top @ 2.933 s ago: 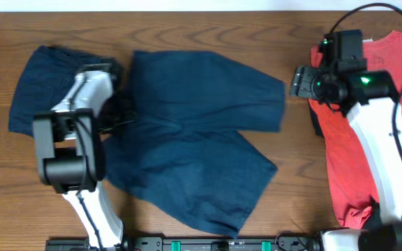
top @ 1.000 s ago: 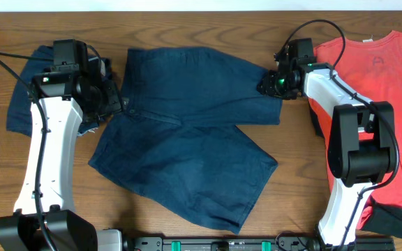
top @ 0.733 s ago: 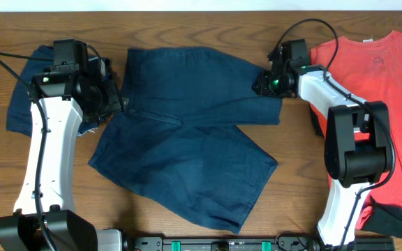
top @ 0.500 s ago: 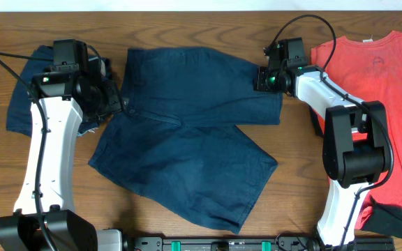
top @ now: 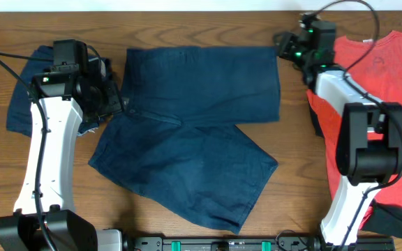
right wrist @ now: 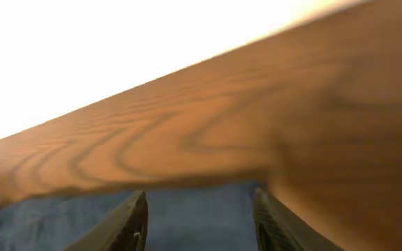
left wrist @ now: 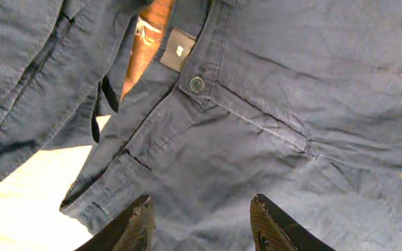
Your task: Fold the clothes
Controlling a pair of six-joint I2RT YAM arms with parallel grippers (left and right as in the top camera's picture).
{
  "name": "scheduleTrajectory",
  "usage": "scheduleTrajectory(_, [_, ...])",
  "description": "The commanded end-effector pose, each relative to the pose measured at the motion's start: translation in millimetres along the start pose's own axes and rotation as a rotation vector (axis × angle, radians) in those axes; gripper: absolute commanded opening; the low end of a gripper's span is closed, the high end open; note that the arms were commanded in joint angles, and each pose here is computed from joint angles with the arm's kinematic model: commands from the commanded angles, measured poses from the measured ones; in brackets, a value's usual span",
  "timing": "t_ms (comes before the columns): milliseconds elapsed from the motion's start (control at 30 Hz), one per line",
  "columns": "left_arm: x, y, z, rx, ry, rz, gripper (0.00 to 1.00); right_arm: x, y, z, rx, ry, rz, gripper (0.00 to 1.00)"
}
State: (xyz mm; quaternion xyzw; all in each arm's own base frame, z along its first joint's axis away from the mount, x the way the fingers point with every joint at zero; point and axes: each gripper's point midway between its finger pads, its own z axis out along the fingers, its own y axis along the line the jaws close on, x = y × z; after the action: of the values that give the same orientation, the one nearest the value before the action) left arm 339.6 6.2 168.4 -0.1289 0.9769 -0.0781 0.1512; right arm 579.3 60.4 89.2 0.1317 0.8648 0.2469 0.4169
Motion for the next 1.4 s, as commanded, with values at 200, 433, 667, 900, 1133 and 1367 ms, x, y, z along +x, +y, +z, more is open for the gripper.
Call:
scheduleTrajectory(200, [12.5,2.0,-8.4,-0.004,0.027,0.054,0.47,32.5,19.8,-69.7,-0.084,0.290,-0.021,0.49])
scheduleTrajectory(433, [22.6,-2.2,-51.2,0.011,-0.068,0.076,0.49,104.3,40.3,-150.4,0.036,0.623,-0.092,0.53])
scheduleTrajectory(667, [26.2,-5.6,-88.1,0.023,-0.193,0.093,0.69,201.6,17.8,-195.9,0.278,0.974,-0.146,0.56])
scheduleTrajectory(900, [31.3,-4.9,-89.6,0.022,-0.181,0.091,0.72,267.3,-8.1,-201.0,0.357,1.056,-0.186,0.57])
scheduleTrajectory(1133, [27.3,-5.5,-88.9,0.022,-0.192,0.104,0.72,302.7,-21.4,-199.7,0.313,1.066,-0.155,0.13])
scheduleTrajectory(1367, [25.6,-5.9,-89.2,0.023,-0.199,0.105,0.72,253.6,-62.1,-182.8,0.537,0.874,-0.181,0.01])
